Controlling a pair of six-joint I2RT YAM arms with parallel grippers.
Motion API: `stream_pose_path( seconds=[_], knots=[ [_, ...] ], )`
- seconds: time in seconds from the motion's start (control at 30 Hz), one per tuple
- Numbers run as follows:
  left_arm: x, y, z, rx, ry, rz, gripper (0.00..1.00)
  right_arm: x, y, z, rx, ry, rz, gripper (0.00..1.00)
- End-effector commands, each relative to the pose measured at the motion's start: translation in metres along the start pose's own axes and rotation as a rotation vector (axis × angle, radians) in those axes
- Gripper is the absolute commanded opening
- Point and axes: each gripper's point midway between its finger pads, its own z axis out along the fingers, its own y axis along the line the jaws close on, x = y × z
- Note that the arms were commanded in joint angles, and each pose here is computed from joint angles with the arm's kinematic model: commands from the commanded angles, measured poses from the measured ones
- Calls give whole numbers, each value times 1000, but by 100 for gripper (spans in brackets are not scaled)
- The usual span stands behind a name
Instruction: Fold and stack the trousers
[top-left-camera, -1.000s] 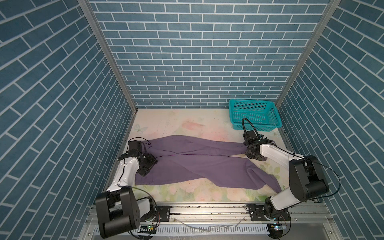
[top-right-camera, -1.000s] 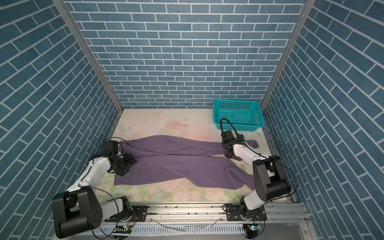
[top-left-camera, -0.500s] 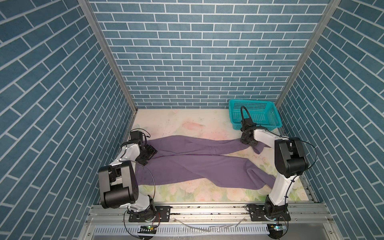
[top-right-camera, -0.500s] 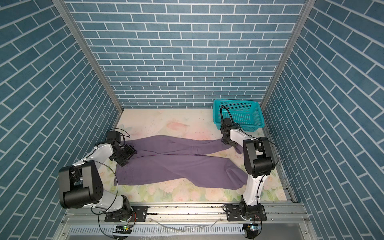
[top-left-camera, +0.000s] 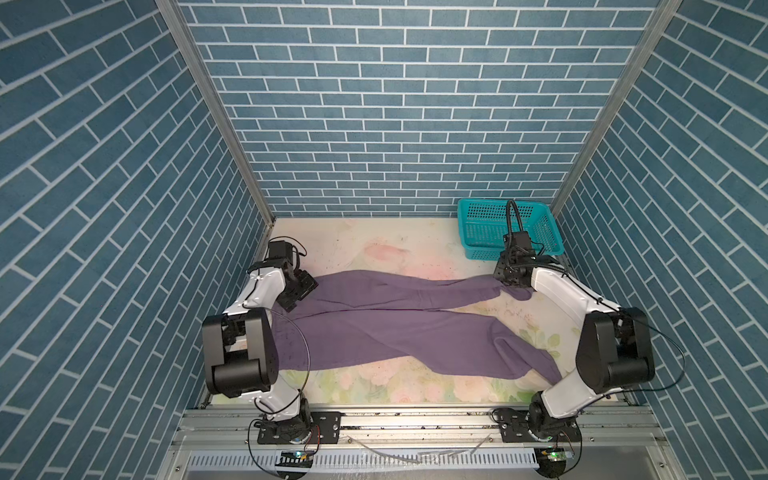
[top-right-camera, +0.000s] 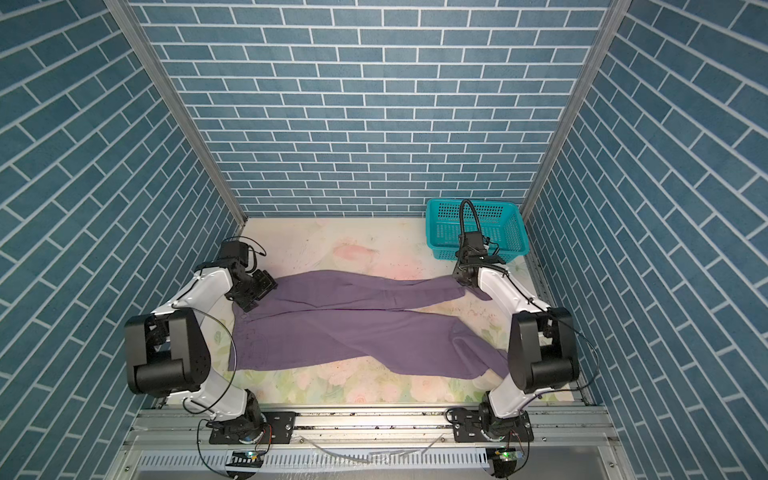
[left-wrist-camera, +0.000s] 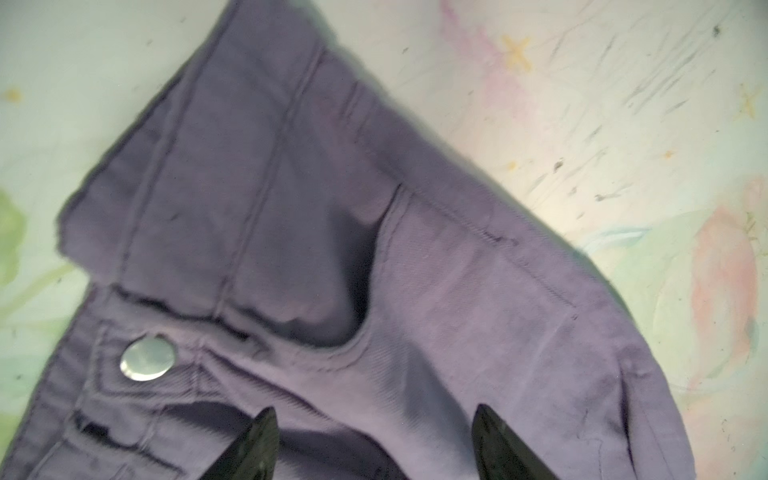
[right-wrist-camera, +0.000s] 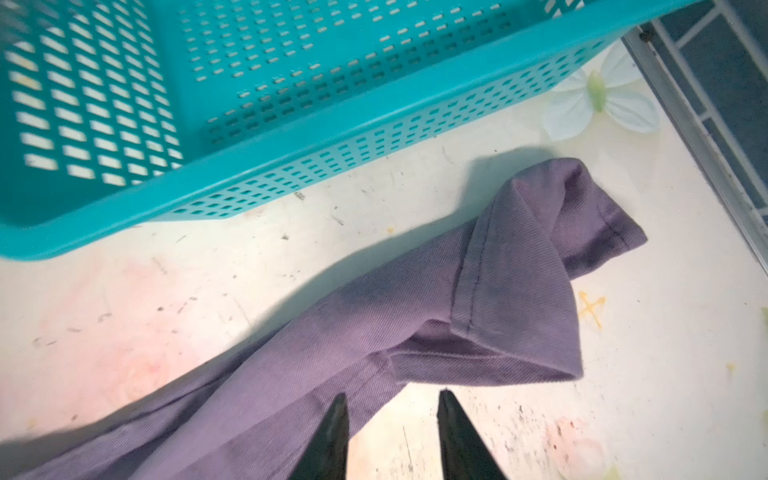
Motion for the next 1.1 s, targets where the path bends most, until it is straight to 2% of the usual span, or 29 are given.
stream_pose_path(
  seconds=[0.0, 0.17, 0.43, 0.5, 0.57, 0.63, 0.7, 0.73, 0.8, 0.87, 0.97, 1.0, 1.07],
  knots=[
    [4, -18, 11, -43, 31, 46, 77, 37, 13, 12, -94, 115, -89, 43],
    [4, -31, 30, -78, 62, 75, 80, 47, 51, 29, -188, 156, -176, 56],
    [1, -23, 50, -149, 82, 86, 84, 49, 102, 61, -259, 183, -185, 57],
    [1, -18, 58, -173, 89, 87, 84, 47, 105, 70, -250, 183, -166, 55],
    [-1, -15, 66, -201, 97, 89, 85, 46, 104, 77, -229, 177, -157, 48],
    [-1, -14, 75, -216, 113, 87, 84, 43, 101, 80, -211, 164, -155, 37],
    [-1, -14, 81, -218, 123, 85, 80, 41, 97, 83, -186, 149, -156, 21],
    [-1, -15, 83, -215, 122, 85, 76, 38, 95, 83, -176, 138, -156, 13],
    [-3, -17, 86, -211, 119, 84, 60, 32, 89, 85, -154, 124, -154, 0],
    [-5, -18, 89, -214, 121, 90, 34, 22, 83, 85, -137, 102, -139, 0],
    [-13, -22, 89, -229, 118, 114, 7, 7, 78, 85, -122, 71, -127, 0],
    [-17, -23, 88, -236, 114, 123, 2, 3, 77, 85, -115, 61, -126, 0],
    [-30, -27, 83, -257, 89, 153, 0, -7, 75, 84, -102, 42, -128, 0]
  ],
)
